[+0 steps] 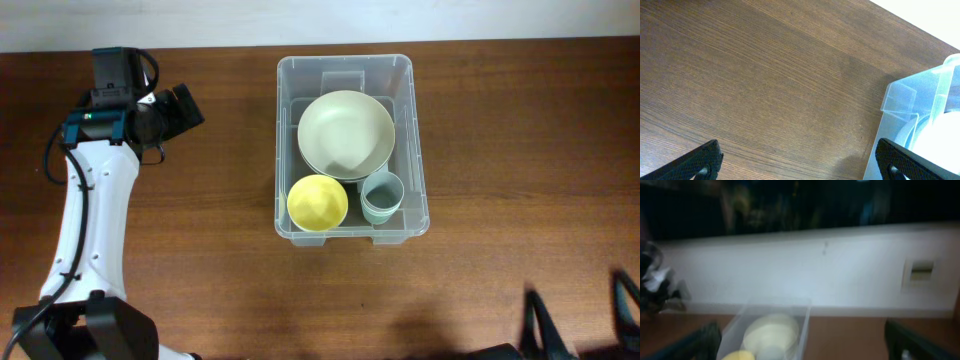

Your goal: Pack container

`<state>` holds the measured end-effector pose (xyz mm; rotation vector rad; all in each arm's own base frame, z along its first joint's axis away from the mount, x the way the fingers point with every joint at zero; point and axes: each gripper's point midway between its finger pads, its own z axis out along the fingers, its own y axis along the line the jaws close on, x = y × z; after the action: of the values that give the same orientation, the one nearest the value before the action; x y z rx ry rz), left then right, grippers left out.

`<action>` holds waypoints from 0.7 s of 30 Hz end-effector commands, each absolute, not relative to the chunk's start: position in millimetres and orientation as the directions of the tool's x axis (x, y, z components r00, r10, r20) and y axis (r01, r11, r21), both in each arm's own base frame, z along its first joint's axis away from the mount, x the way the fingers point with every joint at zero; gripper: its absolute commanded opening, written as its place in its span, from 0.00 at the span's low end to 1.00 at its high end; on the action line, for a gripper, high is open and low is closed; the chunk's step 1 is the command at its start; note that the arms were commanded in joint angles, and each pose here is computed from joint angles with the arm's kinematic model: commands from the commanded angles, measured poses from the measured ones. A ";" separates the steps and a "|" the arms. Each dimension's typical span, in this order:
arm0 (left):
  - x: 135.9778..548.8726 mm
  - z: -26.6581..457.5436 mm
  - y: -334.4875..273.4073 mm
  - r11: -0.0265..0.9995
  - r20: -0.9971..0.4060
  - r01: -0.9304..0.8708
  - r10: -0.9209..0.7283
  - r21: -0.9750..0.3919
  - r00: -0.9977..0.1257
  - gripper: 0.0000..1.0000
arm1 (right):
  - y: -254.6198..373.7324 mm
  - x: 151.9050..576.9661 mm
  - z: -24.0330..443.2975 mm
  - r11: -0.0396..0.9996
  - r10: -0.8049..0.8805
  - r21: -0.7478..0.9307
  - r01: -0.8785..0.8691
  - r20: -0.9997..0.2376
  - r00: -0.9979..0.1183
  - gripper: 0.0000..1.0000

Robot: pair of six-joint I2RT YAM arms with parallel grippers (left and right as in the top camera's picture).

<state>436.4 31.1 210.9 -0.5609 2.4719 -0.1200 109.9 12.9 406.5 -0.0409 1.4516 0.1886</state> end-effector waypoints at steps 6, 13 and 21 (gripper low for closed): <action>439.2 217.4 33.8 0.903 -0.547 -0.372 -0.427 -0.215 -0.720 1.00 | 4.8 222.3 321.0 0.994 0.105 0.100 -0.032 -0.943 0.316 0.99; 439.1 217.3 33.8 0.903 -0.546 -0.372 -0.427 -0.215 -0.721 1.00 | 1.6 235.8 270.8 1.000 0.012 0.011 -0.005 -0.964 0.266 0.99; 439.1 217.3 33.8 0.903 -0.546 -0.372 -0.427 -0.214 -0.721 1.00 | 2.1 237.7 230.8 1.000 -0.020 -0.021 -0.002 -0.991 0.134 0.99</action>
<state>435.7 31.1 210.5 -0.5615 2.4748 -0.1195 236.8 1.8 238.0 -0.0026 1.4264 -0.0021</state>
